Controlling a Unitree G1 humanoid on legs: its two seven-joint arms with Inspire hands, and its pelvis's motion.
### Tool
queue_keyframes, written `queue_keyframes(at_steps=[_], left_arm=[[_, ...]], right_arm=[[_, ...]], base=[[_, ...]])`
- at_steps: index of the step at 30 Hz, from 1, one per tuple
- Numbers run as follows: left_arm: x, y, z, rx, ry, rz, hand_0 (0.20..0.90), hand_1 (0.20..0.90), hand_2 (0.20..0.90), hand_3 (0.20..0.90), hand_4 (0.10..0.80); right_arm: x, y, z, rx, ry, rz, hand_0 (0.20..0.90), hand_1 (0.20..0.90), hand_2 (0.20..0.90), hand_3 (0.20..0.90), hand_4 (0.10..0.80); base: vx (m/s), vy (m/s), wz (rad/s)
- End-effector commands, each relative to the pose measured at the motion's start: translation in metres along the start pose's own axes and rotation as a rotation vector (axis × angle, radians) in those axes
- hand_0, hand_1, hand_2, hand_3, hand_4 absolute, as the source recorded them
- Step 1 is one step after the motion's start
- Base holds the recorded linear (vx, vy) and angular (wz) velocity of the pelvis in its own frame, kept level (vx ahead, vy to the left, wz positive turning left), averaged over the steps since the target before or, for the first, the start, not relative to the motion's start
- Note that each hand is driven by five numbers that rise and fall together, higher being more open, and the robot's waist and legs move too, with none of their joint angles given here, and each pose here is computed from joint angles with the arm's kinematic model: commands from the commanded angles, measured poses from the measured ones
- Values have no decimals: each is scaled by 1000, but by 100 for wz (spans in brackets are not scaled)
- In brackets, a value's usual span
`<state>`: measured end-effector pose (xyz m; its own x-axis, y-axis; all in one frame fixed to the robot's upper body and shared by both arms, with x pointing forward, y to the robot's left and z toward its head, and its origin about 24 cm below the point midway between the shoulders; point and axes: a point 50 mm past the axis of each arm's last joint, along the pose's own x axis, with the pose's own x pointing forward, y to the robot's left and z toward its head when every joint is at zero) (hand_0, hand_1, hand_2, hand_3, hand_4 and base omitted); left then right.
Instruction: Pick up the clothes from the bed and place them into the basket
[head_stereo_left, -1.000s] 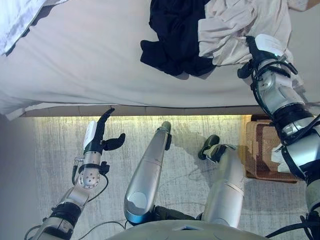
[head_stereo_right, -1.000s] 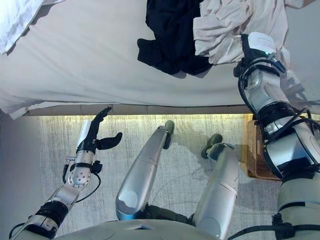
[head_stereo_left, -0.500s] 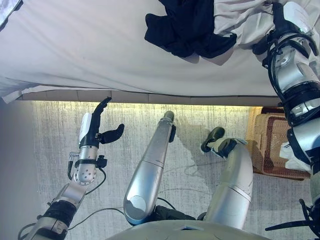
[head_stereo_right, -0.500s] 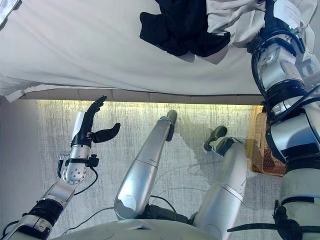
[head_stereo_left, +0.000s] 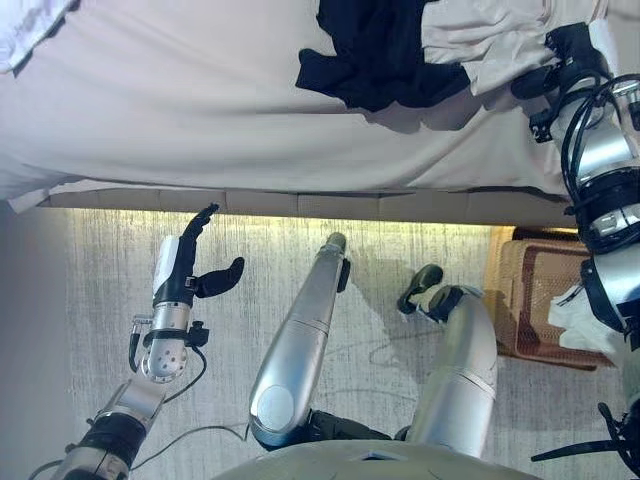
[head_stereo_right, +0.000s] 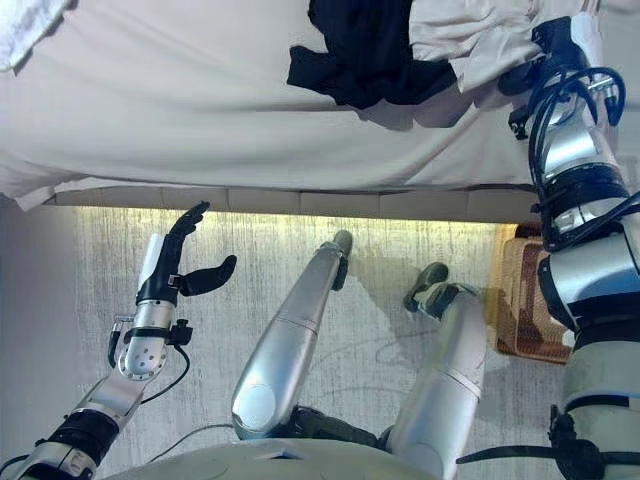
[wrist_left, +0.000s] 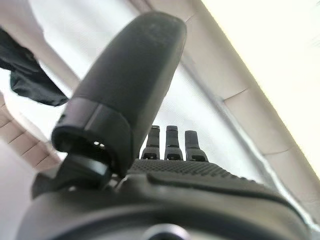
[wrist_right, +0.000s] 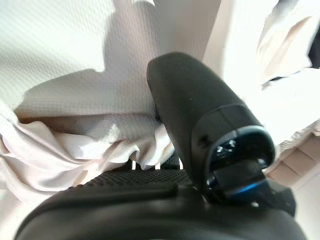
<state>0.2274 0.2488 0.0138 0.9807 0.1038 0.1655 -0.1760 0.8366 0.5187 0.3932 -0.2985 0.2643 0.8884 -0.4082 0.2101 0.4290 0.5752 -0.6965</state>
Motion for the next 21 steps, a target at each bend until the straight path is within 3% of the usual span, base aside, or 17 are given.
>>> queue_keyframes(at_steps=[1,13,20,21], left_arm=[[1,26,11,15,-98,57,900,900,900,900,800],[4,20,8,48,-82,-7,900,900,900,900,800],[3,15,5,68,-73,-34,900,900,900,900,800],[2,14,4,73,-69,-38,900,900,900,900,800]], right_arm=[[4,-57,16,62,-99,-149,300,300,300,200,100],[3,-69,-21,94,20,-92,300,300,300,200,100],[1,-56,-37,100,52,21,300,300,300,200,100],[0,-52,-41,86,53,41,900,900,900,900,800]], base=[[113,9,-4],[72,11,-4],[55,7,-4],[114,-1,0]])
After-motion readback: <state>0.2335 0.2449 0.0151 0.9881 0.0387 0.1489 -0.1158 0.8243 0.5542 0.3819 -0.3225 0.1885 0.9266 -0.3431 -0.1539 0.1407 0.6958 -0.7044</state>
